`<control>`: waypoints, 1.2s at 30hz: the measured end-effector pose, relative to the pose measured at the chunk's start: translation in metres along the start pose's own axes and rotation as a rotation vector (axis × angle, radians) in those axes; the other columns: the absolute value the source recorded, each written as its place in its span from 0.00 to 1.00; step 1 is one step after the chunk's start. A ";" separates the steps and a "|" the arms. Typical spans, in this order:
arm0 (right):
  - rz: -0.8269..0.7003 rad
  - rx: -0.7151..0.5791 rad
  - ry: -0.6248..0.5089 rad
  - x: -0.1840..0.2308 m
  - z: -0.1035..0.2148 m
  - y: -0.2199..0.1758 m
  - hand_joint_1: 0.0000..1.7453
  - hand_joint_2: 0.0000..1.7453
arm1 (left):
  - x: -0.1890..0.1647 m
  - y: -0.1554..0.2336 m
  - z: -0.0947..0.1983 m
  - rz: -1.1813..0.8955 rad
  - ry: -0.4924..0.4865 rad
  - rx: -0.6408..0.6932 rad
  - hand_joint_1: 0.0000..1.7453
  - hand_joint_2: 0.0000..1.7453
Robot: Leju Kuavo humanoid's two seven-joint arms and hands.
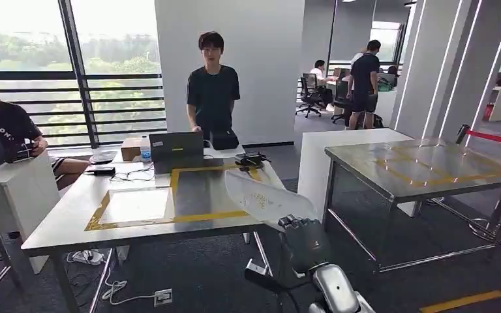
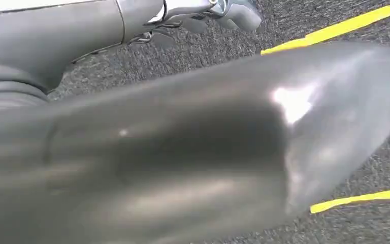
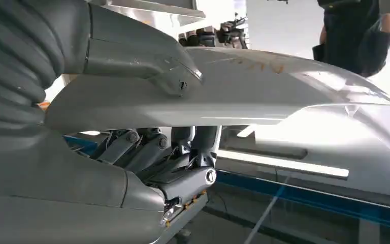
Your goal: Take the parts from the cabinet and place them on the table.
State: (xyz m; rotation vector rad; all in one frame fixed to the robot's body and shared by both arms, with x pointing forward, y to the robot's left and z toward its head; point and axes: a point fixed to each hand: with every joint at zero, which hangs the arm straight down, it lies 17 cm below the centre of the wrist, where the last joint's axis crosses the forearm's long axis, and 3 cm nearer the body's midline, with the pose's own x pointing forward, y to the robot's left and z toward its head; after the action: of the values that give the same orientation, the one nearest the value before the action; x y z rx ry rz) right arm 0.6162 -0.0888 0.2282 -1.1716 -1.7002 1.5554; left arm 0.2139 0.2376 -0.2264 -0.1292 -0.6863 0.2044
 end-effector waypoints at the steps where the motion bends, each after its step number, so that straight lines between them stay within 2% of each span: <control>1: 0.000 0.000 -0.005 0.001 0.000 0.000 0.97 1.00 | 0.001 0.000 0.000 0.003 -0.005 -0.001 0.00 0.00; 36: -0.001 -0.003 -0.055 0.018 -0.003 -0.002 0.97 1.00 | 0.004 0.006 -0.001 0.023 -0.004 0.012 0.00 0.00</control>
State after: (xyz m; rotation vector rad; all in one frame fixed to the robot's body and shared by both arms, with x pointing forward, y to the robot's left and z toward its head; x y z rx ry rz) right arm 0.6097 -0.0719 0.2282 -1.1397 -1.7382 1.5985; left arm 0.2164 0.2442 -0.2259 -0.1251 -0.6877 0.2304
